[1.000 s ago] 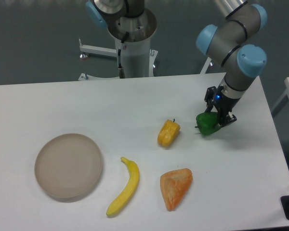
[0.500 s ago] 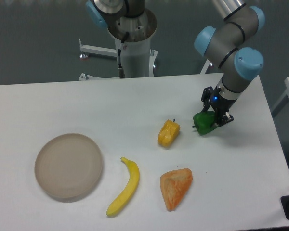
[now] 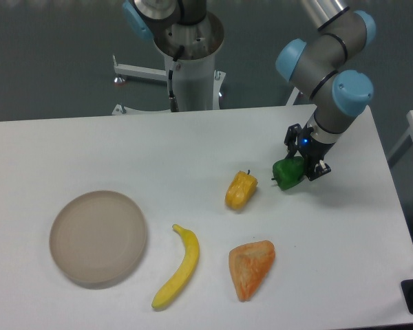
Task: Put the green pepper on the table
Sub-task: 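Lower the green pepper onto the table beside the yellow pepper, then open the gripper and raise it away from the green pepper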
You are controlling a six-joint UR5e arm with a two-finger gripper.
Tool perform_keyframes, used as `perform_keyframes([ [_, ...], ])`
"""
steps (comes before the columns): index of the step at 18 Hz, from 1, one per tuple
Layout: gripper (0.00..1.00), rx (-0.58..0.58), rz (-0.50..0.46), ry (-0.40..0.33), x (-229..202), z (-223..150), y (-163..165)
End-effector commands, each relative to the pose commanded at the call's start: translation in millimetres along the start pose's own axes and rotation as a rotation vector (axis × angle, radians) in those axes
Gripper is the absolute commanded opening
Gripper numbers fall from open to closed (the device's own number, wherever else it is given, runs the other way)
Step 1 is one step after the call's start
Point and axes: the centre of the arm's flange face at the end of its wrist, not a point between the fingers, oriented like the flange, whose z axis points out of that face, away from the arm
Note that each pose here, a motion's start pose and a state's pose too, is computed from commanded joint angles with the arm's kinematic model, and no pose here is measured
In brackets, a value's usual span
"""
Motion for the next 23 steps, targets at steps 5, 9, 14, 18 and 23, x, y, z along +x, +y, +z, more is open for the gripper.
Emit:
perform_keyframes([
  [5, 1.00, 0.001, -0.027, -0.007, -2.7, -2.7, -4.0],
  [9, 1.00, -0.001, -0.027, -0.016, -4.5, -7.9, -3.3],
  [14, 1.00, -0.019, -0.023, -0.051, -15.1, -31.1, -2.0],
  [18, 1.00, -0.034, -0.011, -0.106, -25.6, -51.9, -1.1],
  [23, 1.00, -0.088, 0.006, -0.150, -39.6, -76.1, 2.3],
])
